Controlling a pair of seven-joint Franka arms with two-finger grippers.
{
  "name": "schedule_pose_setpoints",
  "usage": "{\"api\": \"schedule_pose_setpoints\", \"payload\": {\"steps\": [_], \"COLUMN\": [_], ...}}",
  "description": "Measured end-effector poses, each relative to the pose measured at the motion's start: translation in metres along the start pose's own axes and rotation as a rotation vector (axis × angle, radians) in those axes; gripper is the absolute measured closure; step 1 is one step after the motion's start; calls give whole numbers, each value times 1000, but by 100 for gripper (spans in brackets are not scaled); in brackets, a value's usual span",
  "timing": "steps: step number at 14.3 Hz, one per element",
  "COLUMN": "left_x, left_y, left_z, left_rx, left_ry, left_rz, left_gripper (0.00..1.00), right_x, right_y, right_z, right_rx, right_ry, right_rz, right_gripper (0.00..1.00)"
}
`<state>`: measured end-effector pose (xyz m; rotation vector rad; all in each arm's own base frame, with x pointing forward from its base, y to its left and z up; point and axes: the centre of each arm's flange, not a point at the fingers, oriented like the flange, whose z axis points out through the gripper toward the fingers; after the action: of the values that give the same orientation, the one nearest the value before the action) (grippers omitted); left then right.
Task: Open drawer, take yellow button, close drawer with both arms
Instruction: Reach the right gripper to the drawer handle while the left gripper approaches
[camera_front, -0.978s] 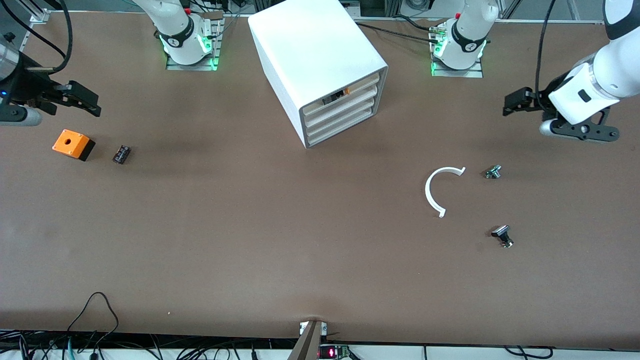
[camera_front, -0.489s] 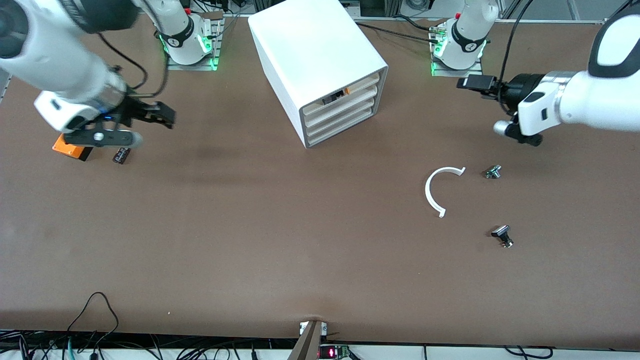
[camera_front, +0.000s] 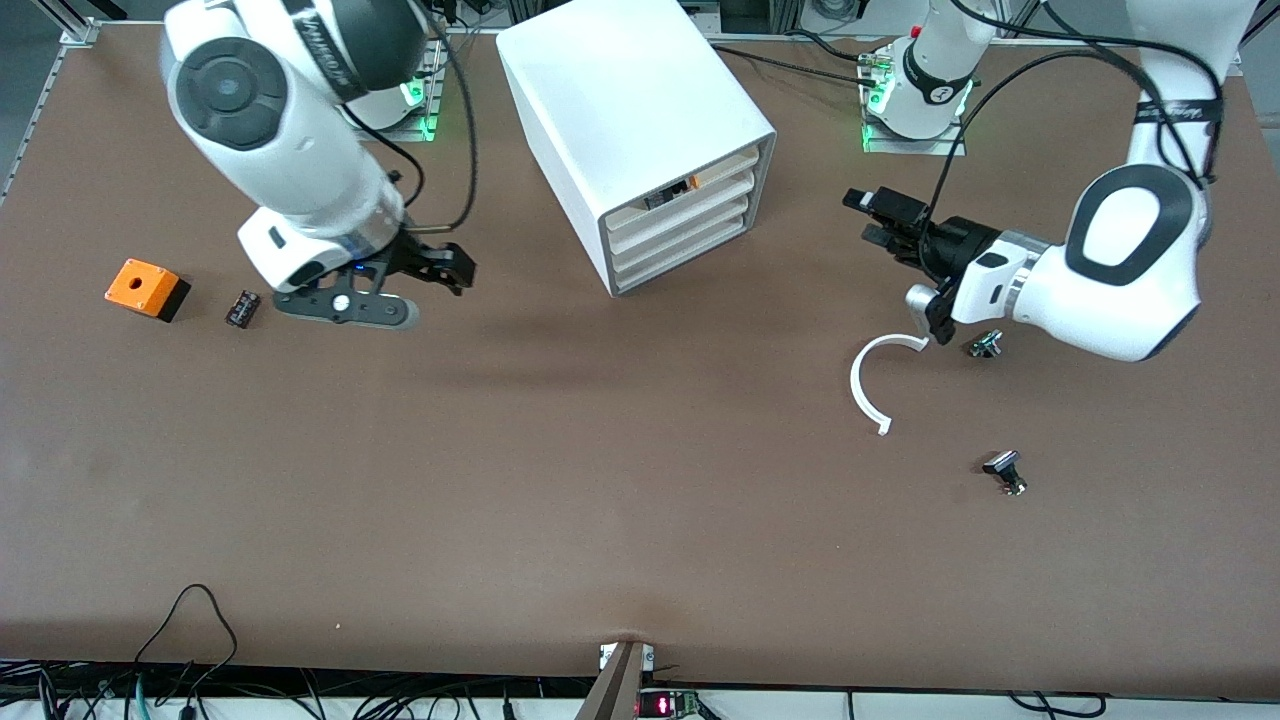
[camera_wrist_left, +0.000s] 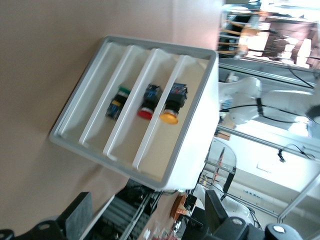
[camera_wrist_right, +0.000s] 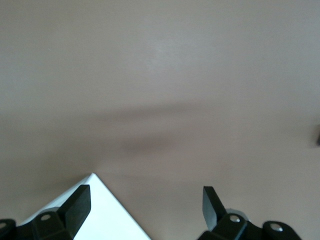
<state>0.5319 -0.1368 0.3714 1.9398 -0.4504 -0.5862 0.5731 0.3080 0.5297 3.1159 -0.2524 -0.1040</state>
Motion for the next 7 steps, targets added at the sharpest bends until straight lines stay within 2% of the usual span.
{"api": "schedule_pose_setpoints", "payload": {"steps": [3,7], "left_x": [1,-2], "left_y": [-24,-21], "left_z": [53,111], "left_rx": [-48,-39], "left_ry": [38,58], "left_rz": [101,152], "left_gripper": [4,7], "right_x": [-3,-8], "right_y": [-31,-56], "right_z": [3,12], "right_rx": [60,88], "right_ry": [-23,-37], "right_rz": [92,195], "right_gripper": [1,1]}}
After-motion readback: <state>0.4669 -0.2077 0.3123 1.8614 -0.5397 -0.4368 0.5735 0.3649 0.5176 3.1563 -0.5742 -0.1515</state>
